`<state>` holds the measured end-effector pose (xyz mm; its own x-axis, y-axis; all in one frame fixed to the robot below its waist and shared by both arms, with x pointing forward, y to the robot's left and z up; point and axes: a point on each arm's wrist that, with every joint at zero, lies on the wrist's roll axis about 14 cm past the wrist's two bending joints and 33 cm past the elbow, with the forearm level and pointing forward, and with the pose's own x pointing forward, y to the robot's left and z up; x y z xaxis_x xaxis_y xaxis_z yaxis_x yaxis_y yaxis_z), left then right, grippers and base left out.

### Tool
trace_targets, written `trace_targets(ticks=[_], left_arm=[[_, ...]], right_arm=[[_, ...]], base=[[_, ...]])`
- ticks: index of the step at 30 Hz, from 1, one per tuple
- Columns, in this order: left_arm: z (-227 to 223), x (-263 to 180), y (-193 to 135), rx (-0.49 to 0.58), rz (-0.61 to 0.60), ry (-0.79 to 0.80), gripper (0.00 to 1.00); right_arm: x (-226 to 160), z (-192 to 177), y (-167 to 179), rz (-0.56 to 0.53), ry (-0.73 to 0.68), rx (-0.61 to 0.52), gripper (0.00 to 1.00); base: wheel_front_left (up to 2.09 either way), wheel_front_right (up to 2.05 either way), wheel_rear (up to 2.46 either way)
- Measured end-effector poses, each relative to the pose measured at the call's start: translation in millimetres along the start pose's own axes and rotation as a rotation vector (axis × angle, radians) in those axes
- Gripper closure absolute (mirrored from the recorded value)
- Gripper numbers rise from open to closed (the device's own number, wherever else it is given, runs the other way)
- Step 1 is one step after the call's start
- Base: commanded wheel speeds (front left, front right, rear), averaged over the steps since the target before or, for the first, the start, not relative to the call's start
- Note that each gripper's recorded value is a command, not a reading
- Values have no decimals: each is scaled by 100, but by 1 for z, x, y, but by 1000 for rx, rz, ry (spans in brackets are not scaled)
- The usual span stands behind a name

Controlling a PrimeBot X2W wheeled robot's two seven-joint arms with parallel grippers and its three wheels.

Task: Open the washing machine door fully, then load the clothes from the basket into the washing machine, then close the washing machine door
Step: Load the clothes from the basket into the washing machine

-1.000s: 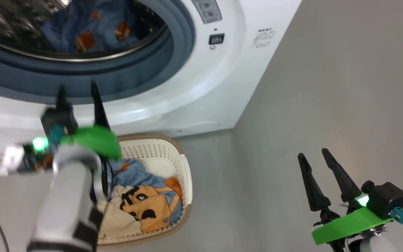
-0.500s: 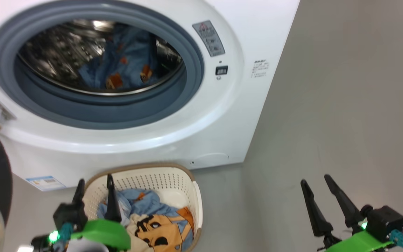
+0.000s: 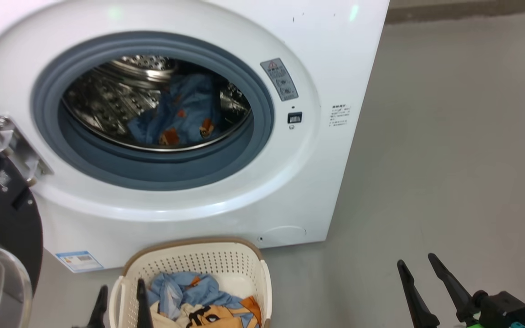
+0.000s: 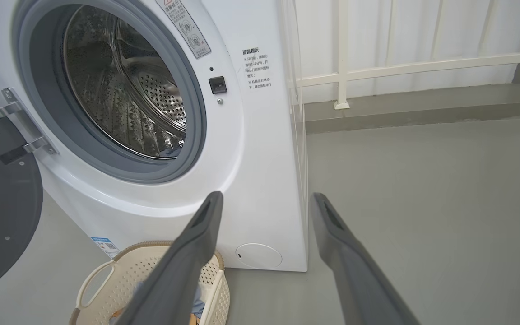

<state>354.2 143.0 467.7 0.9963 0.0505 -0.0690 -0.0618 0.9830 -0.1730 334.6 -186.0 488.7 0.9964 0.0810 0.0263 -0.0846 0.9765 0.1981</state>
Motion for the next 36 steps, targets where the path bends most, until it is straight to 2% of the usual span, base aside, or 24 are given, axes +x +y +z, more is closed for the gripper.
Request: trace_targets(ticks=[8,21,31,36], left_arm=[[1,-21,6,-12,7,-3,0],[0,-17,6,-14,-1,3,0],[-38,-7,4,2,-15,124,0],[-66,13,-1,2,-21,213,0]], right_arm=[[-6,12,-1,-10,-42,-6,0],[-9,9,-9,-48,-33,-4,0],[-5,-4,-14,-72,7,15,0],[12,-5,-14,-68,11,21,0]], base=[[0,0,0],[0,0,0],[0,0,0],[0,0,0]])
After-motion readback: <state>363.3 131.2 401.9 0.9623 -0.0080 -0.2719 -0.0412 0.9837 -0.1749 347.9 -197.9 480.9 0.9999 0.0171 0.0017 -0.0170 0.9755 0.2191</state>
